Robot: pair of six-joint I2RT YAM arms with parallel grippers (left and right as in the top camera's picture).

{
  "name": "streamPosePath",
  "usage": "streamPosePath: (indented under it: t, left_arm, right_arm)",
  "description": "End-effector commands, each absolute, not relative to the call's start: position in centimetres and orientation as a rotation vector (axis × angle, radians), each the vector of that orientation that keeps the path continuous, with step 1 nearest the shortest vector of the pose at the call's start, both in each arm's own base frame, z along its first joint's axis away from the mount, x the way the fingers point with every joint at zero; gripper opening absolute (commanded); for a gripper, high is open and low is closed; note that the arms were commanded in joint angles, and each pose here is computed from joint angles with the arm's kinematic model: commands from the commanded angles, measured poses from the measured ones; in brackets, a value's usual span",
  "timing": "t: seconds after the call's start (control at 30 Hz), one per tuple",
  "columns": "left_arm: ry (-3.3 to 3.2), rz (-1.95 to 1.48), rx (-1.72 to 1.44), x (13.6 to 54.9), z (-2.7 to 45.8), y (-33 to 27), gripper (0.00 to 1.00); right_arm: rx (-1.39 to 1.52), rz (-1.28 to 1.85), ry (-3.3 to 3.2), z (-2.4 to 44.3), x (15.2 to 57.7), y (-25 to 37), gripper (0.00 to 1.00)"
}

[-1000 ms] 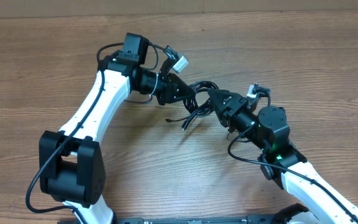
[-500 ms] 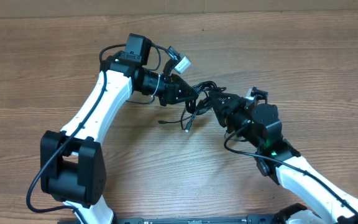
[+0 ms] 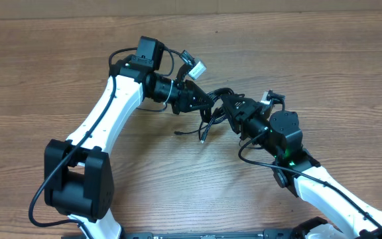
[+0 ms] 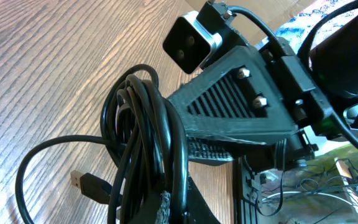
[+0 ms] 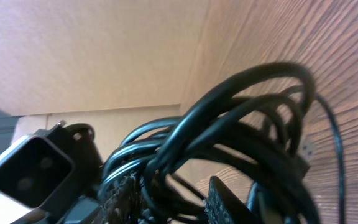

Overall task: Untangle cables
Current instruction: 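Grasp the cable loops with the right gripper beside the left gripper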

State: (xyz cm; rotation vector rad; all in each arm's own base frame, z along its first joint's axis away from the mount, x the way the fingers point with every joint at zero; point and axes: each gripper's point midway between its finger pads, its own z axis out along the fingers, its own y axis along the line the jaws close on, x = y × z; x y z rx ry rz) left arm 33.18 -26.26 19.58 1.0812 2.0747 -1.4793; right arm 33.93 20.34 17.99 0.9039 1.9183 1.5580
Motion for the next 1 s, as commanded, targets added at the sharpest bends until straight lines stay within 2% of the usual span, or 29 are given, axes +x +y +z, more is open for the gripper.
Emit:
streamPosePath:
  t: [0.0, 0.43, 0.97]
  left_arm:
    - [1.973, -1.494, 1.128, 32.8, 21.9, -26.7, 0.04]
    - [1.939, -1.547, 1.161, 31.6, 22.4, -27.9, 0.04]
    - [1.887, -1.619, 1.174, 30.7, 23.2, -28.2, 0.04]
  right_arm:
    - [0.893, 1.628, 1.889, 19.5, 34.1, 21.0, 0.33]
    - [0.987, 1.531, 1.908, 17.7, 34.5, 19.9, 0.33]
    - [0.988, 1.524, 1.879, 18.0, 34.8, 19.7, 0.34]
